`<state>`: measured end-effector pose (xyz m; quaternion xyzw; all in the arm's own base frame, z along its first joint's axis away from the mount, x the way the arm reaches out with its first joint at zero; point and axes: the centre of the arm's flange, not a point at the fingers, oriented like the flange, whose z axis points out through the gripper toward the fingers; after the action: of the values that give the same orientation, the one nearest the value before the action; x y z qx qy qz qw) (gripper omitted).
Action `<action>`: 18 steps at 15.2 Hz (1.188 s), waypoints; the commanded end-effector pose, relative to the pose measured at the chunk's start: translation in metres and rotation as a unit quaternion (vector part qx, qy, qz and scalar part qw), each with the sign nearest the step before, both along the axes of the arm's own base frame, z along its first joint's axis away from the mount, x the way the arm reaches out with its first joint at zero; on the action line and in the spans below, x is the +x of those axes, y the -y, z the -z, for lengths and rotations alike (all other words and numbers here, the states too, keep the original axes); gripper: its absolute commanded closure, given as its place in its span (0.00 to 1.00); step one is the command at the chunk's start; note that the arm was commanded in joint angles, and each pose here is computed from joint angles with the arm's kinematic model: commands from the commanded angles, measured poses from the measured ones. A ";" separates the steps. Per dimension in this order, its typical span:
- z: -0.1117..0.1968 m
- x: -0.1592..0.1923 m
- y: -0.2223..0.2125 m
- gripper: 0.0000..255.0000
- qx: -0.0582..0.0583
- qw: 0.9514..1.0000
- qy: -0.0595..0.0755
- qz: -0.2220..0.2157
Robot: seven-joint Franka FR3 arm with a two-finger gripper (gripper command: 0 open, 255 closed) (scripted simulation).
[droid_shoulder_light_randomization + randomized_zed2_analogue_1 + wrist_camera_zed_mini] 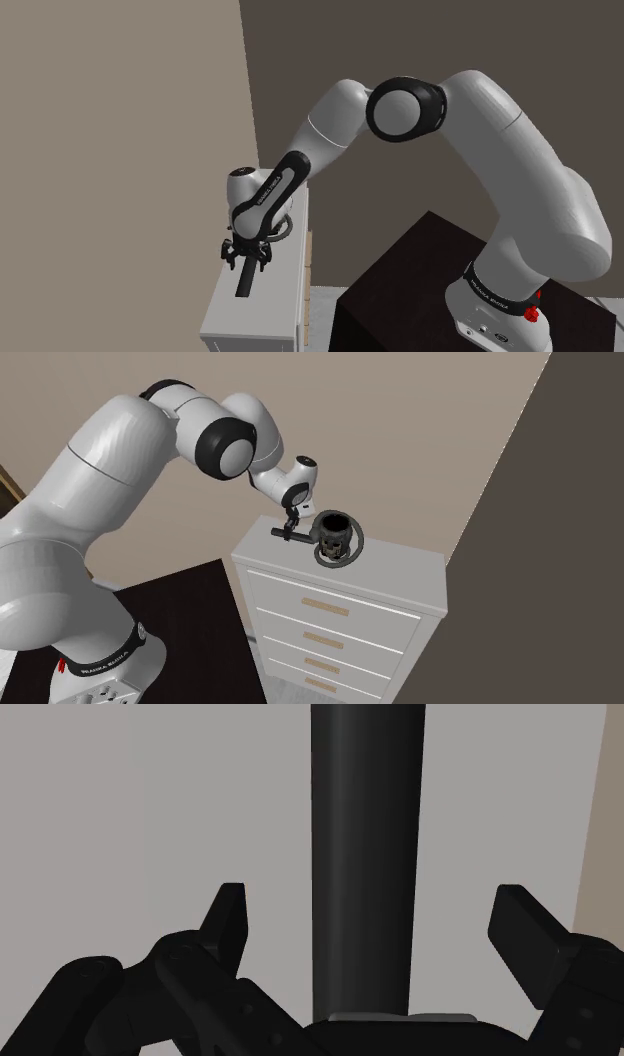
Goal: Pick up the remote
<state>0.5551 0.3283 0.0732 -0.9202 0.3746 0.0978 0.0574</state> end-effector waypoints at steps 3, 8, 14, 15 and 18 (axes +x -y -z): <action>0.013 0.000 -0.001 0.00 0.000 1.000 0.000 0.000; 0.013 0.001 -0.001 1.00 0.000 1.000 0.000 0.000; 0.008 0.000 -0.001 1.00 0.000 1.000 0.000 0.000; 0.003 0.000 -0.001 1.00 0.000 1.000 0.000 0.000; -0.013 0.000 -0.001 1.00 0.000 1.000 0.000 0.000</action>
<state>0.5551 0.3288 0.0812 -0.9201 0.3749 0.0976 0.0575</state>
